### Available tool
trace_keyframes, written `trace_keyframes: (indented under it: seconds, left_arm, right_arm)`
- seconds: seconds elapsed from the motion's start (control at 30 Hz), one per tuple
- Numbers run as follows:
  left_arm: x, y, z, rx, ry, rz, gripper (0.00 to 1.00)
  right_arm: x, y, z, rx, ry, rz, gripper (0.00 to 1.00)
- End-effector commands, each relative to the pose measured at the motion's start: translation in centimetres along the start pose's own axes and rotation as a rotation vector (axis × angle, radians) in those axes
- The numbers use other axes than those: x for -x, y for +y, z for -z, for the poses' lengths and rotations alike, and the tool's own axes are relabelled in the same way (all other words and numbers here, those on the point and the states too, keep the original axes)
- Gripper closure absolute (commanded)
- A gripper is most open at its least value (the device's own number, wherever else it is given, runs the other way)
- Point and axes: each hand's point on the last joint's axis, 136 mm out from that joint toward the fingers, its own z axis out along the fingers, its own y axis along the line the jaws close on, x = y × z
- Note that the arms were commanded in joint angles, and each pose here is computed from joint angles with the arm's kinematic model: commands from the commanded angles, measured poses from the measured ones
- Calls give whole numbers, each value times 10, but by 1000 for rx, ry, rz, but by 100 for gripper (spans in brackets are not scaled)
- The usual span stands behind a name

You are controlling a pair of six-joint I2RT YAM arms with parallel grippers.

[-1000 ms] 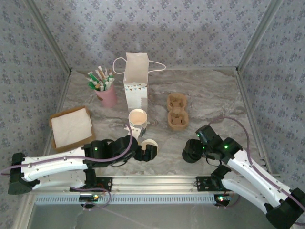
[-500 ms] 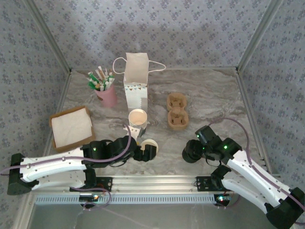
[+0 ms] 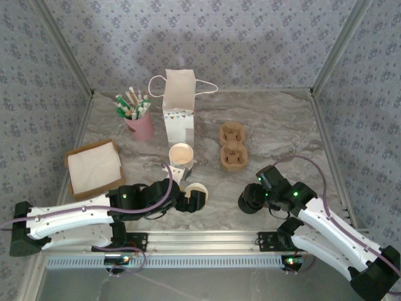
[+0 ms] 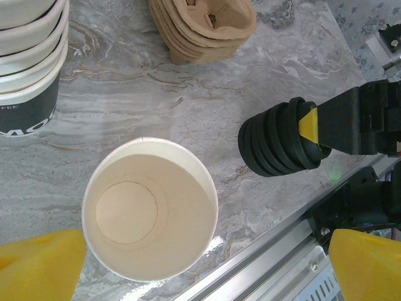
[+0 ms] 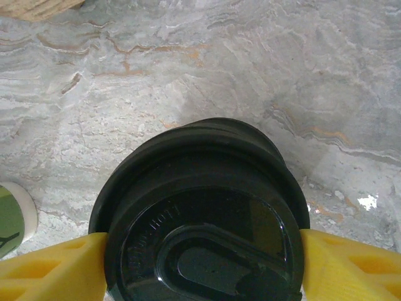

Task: Pack the takeout coffee

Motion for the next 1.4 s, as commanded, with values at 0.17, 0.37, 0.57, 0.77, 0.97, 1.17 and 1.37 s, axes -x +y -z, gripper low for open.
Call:
trace_keyframes:
  seconds: [0.17, 0.37, 0.57, 0.77, 0.97, 1.17, 1.37]
  left_arm:
    - [6, -2, 4, -12, -35, 12, 1]
    - [5, 0, 4, -10, -35, 17, 1]
    - [6, 14, 7, 45, -58, 43, 0]
    - [5, 30, 14, 73, -83, 96, 0]
    - [-8, 65, 16, 127, -50, 220, 9]
    - [-21, 97, 18, 151, -44, 345, 28]
    - [-35, 114, 12, 152, -14, 409, 35]
  right_arm:
    - [-4, -1, -1, -1, 13, -15, 27]
    - [-1, -1, 9, -11, 1, -6, 27]
    - [2, 1, 19, -12, -6, 11, 27]
    - [6, 5, 32, -9, -22, 34, 28]
    - [14, 17, 51, 5, -38, 96, 28]
    - [21, 39, 68, 26, -35, 194, 29]
    - [23, 72, 74, 46, -5, 313, 29]
